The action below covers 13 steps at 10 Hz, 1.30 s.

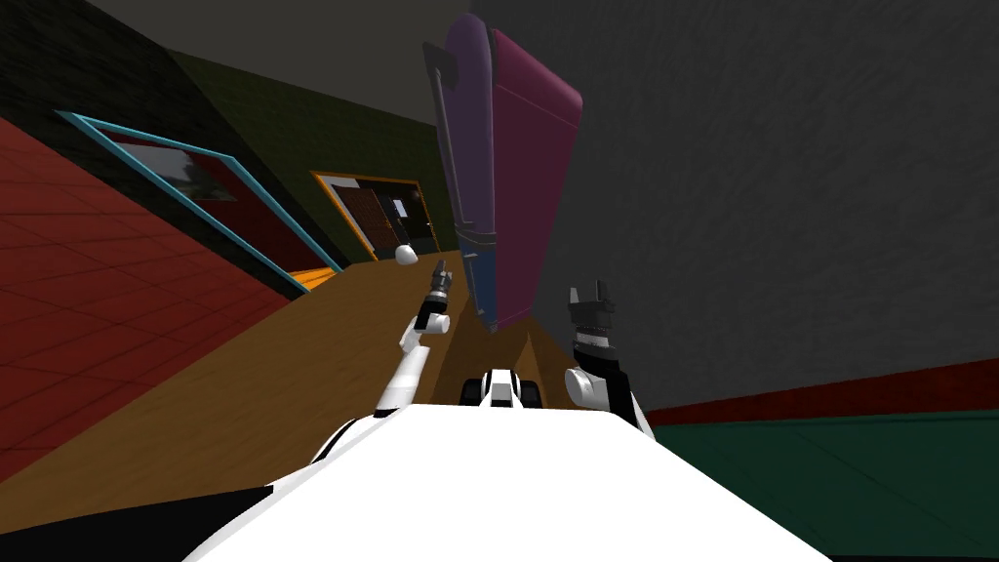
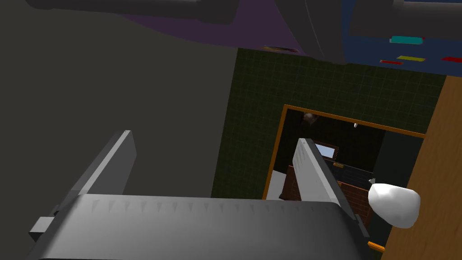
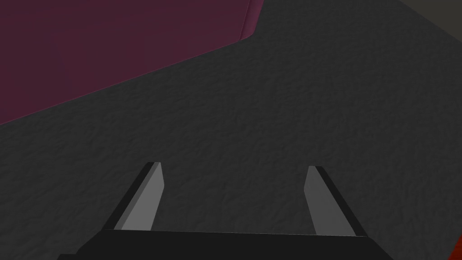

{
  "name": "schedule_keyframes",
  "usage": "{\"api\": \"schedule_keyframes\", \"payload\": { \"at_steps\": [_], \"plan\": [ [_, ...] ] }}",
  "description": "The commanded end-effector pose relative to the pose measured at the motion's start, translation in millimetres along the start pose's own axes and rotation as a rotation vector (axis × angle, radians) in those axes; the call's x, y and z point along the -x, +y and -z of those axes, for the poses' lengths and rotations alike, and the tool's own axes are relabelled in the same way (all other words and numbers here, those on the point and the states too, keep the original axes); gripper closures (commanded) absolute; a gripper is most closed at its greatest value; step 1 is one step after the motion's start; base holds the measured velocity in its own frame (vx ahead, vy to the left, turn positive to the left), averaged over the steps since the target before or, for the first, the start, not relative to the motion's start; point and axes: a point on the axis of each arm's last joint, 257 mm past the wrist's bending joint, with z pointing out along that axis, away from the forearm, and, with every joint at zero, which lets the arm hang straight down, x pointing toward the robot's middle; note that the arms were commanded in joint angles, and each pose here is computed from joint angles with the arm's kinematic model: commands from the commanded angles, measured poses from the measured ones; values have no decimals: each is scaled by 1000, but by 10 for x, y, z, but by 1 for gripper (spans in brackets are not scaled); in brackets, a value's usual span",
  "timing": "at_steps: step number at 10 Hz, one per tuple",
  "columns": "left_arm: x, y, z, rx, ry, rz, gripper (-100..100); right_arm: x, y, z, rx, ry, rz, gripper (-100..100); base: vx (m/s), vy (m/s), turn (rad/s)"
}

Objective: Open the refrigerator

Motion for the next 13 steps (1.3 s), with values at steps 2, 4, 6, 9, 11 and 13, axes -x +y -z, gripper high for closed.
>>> {"api": "schedule_keyframes", "payload": {
  "at_steps": [2, 4, 6, 9, 11, 13],
  "plan": [
    [-33, 182, -196, 45, 6, 1, -100, 0, 0, 0, 0, 0, 0, 0, 23, -127, 116],
    [-55, 261, -322, 67, 10, 2, -100, 0, 0, 0, 0, 0, 0, 0, 15, -117, 111],
    [-64, 374, -512, 106, 14, 4, -100, 0, 0, 0, 0, 0, 0, 0, 9, -142, 166],
    [-107, 433, -698, 127, 20, 10, -100, 0, 0, 0, 0, 0, 0, 0, 20, -109, 82],
    [-115, 468, -822, 145, 22, 14, -100, 0, 0, 0, 0, 0, 0, 0, 25, -79, 69],
    [-94, 532, -1022, 179, 22, 21, -100, 0, 0, 0, 0, 0, 0, 0, 42, -90, 99]
  ]
}}
